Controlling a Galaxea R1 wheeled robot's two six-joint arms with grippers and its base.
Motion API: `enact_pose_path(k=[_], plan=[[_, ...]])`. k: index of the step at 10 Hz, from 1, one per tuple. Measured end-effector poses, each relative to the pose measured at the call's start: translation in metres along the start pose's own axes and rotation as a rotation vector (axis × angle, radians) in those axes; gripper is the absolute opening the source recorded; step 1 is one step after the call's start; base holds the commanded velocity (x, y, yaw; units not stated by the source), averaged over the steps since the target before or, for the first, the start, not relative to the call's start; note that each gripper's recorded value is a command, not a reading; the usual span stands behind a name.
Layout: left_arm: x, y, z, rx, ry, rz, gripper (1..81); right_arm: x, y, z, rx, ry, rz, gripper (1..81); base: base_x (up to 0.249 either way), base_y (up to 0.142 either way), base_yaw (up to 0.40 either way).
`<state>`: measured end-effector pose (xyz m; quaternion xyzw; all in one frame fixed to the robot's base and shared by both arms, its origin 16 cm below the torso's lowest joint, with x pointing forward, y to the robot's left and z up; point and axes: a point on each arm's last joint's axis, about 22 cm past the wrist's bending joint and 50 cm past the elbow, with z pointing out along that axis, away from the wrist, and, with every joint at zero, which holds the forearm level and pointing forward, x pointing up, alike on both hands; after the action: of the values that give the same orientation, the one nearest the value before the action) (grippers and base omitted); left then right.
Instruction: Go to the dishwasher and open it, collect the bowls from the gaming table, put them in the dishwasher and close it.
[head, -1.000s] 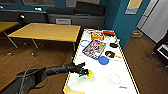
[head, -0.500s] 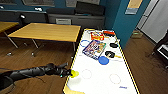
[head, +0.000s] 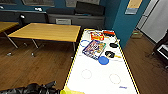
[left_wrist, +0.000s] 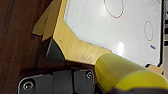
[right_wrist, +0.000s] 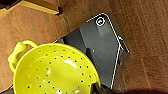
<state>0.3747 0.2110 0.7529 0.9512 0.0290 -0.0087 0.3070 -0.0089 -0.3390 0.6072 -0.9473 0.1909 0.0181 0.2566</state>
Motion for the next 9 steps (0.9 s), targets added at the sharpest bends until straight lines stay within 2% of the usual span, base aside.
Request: enact_pose_path(k=[1, 3, 5, 7, 8, 9], plan=[[-0.034, -0.011, 0.004, 0.002, -0.048, -0.035, 1.0, 0.000, 0.000, 0.001, -0.001, 0.000, 0.000, 1.0, 0.000, 0.000, 0.000], [-0.082, -0.045, 0.009, 0.036, -0.108, -0.099, 1.0, 0.001, 0.003, 0.001, -0.006, 0.001, -0.002, 1.0, 0.000, 0.000, 0.000], [-0.129, -0.076, 0.017, 0.063, -0.168, -0.131, 1.0, 0.001, 0.003, 0.001, -0.006, 0.000, -0.002, 1.0, 0.000, 0.000, 0.000], [-0.153, -0.115, 0.021, 0.115, -0.193, -0.145, 1.0, 0.000, 0.003, 0.001, -0.007, 0.000, -0.002, 1.0, 0.000, 0.000, 0.000], [-0.156, -0.133, 0.021, 0.137, -0.203, -0.129, 1.0, -0.002, 0.004, 0.000, -0.009, -0.009, -0.001, 1.0, 0.000, 0.000, 0.000], [-0.166, -0.144, 0.021, 0.140, -0.236, -0.121, 1.0, -0.003, 0.005, 0.000, -0.010, -0.015, -0.002, 1.0, 0.000, 0.000, 0.000]])
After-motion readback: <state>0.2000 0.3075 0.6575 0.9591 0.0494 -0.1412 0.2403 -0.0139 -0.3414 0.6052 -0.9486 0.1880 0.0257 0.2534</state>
